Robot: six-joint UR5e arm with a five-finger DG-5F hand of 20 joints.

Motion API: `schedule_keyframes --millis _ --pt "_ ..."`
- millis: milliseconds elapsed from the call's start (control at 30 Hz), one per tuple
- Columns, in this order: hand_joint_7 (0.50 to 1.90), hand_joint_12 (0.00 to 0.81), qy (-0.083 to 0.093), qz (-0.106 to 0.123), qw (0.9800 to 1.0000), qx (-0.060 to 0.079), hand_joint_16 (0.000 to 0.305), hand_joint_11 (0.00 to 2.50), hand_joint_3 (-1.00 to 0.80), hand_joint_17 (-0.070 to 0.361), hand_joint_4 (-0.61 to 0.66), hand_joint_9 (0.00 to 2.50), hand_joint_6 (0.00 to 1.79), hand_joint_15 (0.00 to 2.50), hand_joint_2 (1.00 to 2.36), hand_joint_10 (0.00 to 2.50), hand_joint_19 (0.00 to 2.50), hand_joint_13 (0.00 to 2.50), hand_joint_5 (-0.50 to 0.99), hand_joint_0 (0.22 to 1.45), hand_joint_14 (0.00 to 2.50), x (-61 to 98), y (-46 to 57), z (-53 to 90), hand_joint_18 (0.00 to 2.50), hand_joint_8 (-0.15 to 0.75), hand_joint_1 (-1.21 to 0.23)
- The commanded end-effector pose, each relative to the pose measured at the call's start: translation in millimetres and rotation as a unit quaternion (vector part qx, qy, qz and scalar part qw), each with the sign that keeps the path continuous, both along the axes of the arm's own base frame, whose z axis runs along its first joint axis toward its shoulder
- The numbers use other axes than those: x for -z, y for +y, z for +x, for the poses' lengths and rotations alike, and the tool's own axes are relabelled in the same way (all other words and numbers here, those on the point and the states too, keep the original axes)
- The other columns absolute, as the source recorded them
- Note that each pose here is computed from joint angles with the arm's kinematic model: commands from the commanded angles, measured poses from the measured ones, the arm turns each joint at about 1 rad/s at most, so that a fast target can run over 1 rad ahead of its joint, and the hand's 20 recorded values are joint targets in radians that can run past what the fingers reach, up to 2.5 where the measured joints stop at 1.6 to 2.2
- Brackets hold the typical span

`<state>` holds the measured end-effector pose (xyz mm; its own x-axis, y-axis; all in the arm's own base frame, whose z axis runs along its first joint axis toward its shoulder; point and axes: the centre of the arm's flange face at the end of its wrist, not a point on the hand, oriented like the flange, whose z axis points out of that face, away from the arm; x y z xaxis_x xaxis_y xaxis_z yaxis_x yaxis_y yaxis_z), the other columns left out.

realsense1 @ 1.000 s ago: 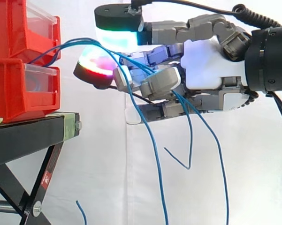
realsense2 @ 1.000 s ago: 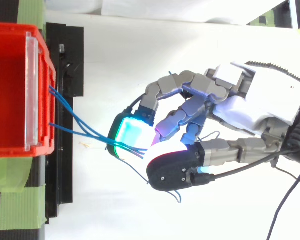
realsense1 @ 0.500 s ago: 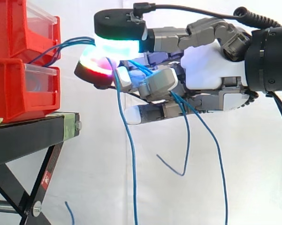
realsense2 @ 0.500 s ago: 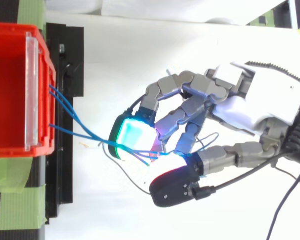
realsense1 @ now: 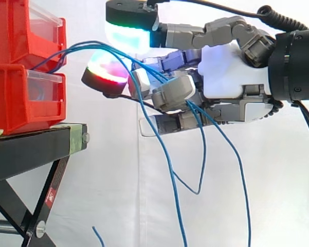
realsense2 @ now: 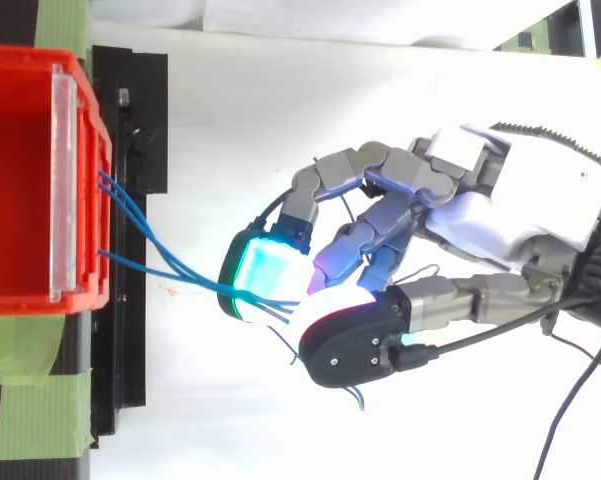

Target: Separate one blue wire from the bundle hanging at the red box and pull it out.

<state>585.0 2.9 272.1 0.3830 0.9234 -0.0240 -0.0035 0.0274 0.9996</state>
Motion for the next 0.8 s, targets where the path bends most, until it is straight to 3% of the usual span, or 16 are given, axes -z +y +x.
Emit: schedule_keyframes --millis 0,633,767 --pt "0.84 0.359 0.000 0.000 1.0000 0.000 0.055 1.24 -0.42 0.125 0.17 1.17 0.93 1.57 1.01 0.01 0.65 1.57 -0.19 0.58 0.01 0.2 0.0 0.0 0.99 0.347 -0.69" --pt "0.96 0.369 -0.001 -0.001 1.0000 0.000 0.055 1.25 -0.09 0.124 0.00 1.17 0.96 1.57 1.02 0.01 0.65 1.56 -0.19 0.62 0.01 0.0 0.1 0.3 1.00 0.349 -0.80" --pt "0.88 0.405 -0.001 0.000 1.0000 0.000 0.062 1.24 0.00 0.139 0.09 1.16 0.97 1.53 1.02 0.01 0.62 1.57 -0.20 0.62 0.01 0.0 0.1 0.3 1.02 0.373 -0.85"
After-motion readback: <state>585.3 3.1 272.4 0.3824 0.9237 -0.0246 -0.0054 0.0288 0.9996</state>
